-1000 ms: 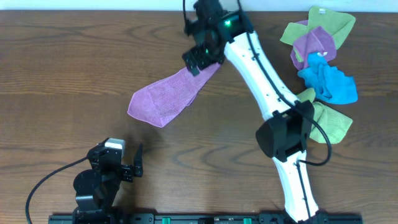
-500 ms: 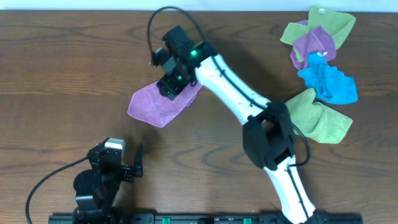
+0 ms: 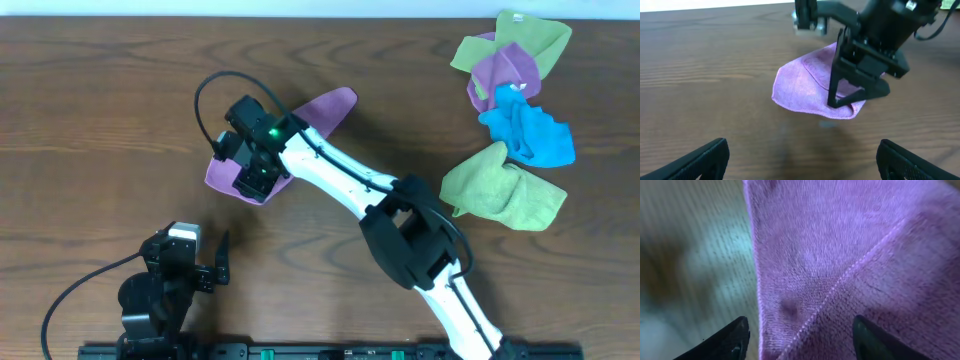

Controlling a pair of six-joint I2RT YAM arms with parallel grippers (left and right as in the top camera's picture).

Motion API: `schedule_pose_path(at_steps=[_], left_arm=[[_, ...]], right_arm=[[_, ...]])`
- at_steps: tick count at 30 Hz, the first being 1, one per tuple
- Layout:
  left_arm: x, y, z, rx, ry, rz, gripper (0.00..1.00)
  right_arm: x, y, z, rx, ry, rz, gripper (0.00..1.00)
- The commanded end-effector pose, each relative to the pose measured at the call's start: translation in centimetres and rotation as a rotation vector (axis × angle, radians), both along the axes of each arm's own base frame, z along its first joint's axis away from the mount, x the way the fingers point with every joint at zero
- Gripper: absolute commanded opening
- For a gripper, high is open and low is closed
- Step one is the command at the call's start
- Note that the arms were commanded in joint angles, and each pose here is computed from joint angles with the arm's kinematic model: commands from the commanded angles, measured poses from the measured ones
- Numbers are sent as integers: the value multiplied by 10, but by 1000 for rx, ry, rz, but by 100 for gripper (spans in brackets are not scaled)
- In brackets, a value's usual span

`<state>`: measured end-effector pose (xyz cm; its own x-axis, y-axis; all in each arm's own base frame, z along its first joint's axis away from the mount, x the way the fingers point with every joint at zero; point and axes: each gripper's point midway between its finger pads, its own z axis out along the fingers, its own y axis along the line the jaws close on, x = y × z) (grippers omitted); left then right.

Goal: Fold the cloth

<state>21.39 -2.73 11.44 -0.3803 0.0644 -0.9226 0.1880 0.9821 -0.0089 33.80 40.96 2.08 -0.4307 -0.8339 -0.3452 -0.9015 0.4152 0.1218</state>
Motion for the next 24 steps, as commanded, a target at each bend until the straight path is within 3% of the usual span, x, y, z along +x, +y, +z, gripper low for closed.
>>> schedule_pose_path(at_steps=[1, 3, 10, 13, 24], left_arm=[[0, 3, -7, -8, 13, 17, 95], [0, 3, -7, -8, 13, 17, 95], [0, 3, -7, -8, 13, 17, 95], [0, 3, -7, -8, 13, 17, 95], [0, 3, -8, -8, 14, 17, 96]], right_arm=[[4, -9, -8, -57, -57, -1, 63], [7, -12, -11, -71, -72, -8, 57], [17, -13, -9, -79, -112, -44, 13], [21, -9, -4, -61, -114, -75, 2], [61, 12, 82, 70, -218, -137, 1]])
